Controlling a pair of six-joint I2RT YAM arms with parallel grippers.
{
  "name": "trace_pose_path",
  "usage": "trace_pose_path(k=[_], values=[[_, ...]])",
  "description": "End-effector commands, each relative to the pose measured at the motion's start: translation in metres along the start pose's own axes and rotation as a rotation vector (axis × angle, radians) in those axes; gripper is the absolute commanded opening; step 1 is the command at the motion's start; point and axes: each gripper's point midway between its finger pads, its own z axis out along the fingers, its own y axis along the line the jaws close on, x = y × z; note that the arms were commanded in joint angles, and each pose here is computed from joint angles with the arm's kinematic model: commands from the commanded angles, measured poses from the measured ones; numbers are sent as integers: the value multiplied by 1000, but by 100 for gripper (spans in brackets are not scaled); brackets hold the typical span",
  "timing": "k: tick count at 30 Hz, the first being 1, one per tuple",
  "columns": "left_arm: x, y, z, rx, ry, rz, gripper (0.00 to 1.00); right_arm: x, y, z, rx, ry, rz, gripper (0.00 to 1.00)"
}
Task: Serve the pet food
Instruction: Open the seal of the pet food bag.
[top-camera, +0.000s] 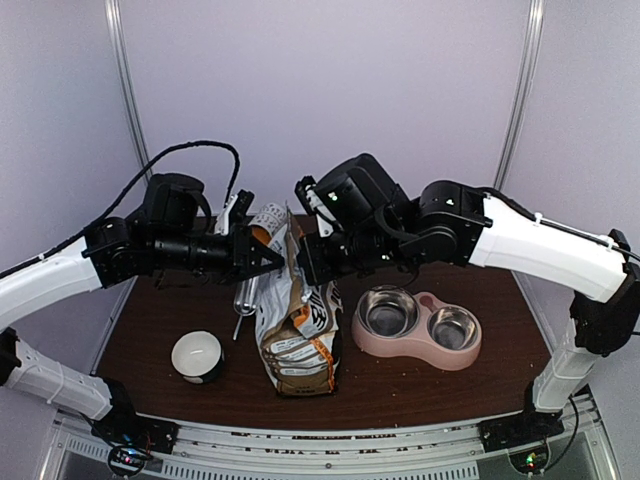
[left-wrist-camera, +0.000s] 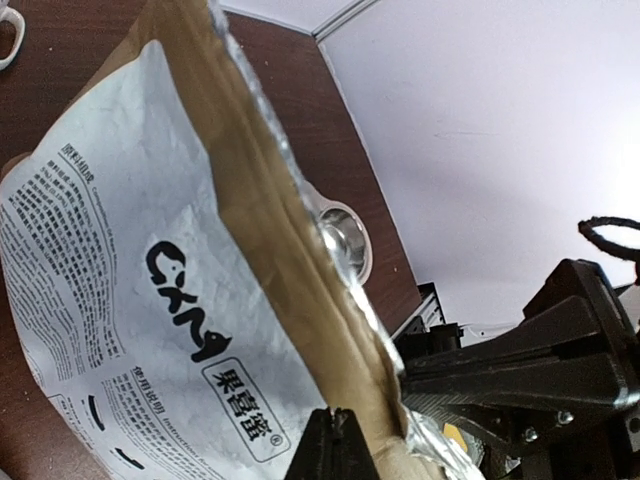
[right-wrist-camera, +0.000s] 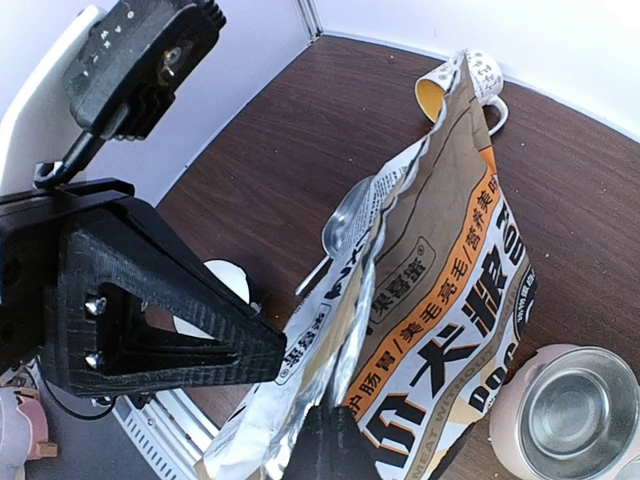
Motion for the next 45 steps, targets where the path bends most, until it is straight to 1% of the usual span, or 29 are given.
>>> trace_pose_path(k=[1,4,8,14,15,16,19,20,26,28,30,35,42,43,45], values=[[-24,-36,-18,126,-97,67,14,0,12,2,-76,-6,24,0],[-25,-41,-20,145,-98,83,28,-6,28,-4,-179,-27,65,0],[-19,-44,-17,163,-58,84,39,-9,32,-7,-202,-33,72,0],[-2,-37,-8,151,36,62,43,-11,30,-7,-185,-38,66,0],[0,-38,-8,157,46,60,42,-11,29,-7,-184,-38,66,0],[1,-39,-7,160,53,60,40,-11,29,-7,-181,-39,67,0],[7,-35,-2,146,87,46,26,-11,28,-7,-179,-41,67,0],[9,-35,-1,148,97,43,24,-10,28,-6,-177,-39,67,0],[13,-34,6,129,131,27,24,-14,30,-9,-187,-49,62,0],[18,-30,10,112,159,6,19,-14,31,-9,-187,-50,59,0],[24,-28,11,99,182,-1,17,-15,30,-10,-185,-52,55,0],[29,-29,4,102,183,6,17,-15,29,-12,-182,-58,62,0],[32,-30,9,100,198,11,17,-17,31,-15,-196,-63,63,0],[31,-30,8,99,192,14,18,-17,32,-15,-197,-64,59,0],[26,-32,9,96,177,18,23,-18,34,-17,-206,-66,51,0]])
